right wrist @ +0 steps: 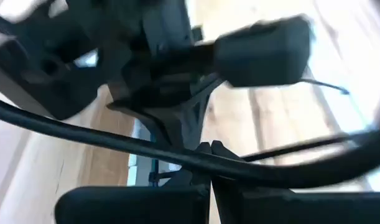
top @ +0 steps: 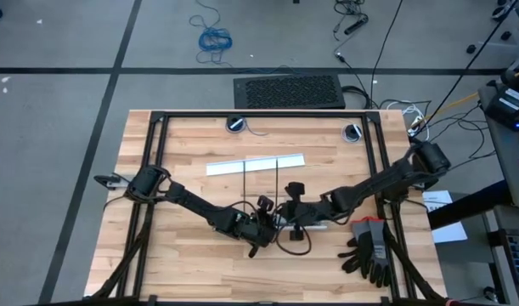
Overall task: Ziptie cables
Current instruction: Put the colored zip tied cable wires into the white cable duct
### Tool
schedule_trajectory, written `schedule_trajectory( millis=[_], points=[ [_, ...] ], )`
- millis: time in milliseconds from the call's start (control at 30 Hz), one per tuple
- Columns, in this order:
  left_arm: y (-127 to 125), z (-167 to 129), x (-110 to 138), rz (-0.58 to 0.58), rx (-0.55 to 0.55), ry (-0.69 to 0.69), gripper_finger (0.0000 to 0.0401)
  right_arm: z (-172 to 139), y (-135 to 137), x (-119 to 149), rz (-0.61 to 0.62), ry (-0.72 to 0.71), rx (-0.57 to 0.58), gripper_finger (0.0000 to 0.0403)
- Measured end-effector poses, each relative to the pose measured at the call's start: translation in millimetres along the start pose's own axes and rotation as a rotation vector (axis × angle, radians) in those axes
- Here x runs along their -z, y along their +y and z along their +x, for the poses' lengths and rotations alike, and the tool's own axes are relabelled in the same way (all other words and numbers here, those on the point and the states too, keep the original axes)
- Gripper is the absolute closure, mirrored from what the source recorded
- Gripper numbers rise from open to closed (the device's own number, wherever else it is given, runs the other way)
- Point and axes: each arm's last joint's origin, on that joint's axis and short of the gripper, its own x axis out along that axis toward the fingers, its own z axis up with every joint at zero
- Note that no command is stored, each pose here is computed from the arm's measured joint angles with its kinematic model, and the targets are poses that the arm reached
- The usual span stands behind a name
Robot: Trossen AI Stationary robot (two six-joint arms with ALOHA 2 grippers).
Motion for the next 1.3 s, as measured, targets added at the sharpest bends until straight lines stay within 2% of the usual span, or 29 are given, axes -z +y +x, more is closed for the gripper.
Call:
schedule_trajectory(
  millis=[333,533,600,733,833,1067,1233,1300],
  points=[
    [-2,0,0,0.003,-0.001,0.0,0.0397,48,4,29,-0.064,0.096,0.019,0.0403],
    [-2,-1,0,0.005,-0.007,0.008,0.0398,51,1,26,-0.073,0.069,0.027,0.0403],
    [-2,-1,0,0.004,-0.007,0.008,0.0398,51,-4,26,-0.02,0.076,0.021,0.0403],
    [-2,0,0,-0.007,-0.009,0.001,0.0398,52,-13,29,0.239,0.147,-0.01,0.0403],
    [-1,0,-1,-0.003,-0.016,-0.001,0.0398,52,-14,32,0.35,0.186,-0.005,0.0403],
    [2,-7,-5,-0.027,-0.07,-0.004,0.0398,52,-11,33,0.397,0.192,0.005,0.0403],
    [23,-40,-11,-0.119,-0.127,-0.044,0.0372,52,-10,31,0.392,0.173,-0.003,0.0403],
    [37,-61,-11,-0.16,-0.176,-0.049,0.0357,51,-11,37,0.367,0.207,0.014,0.0403]
  ],
)
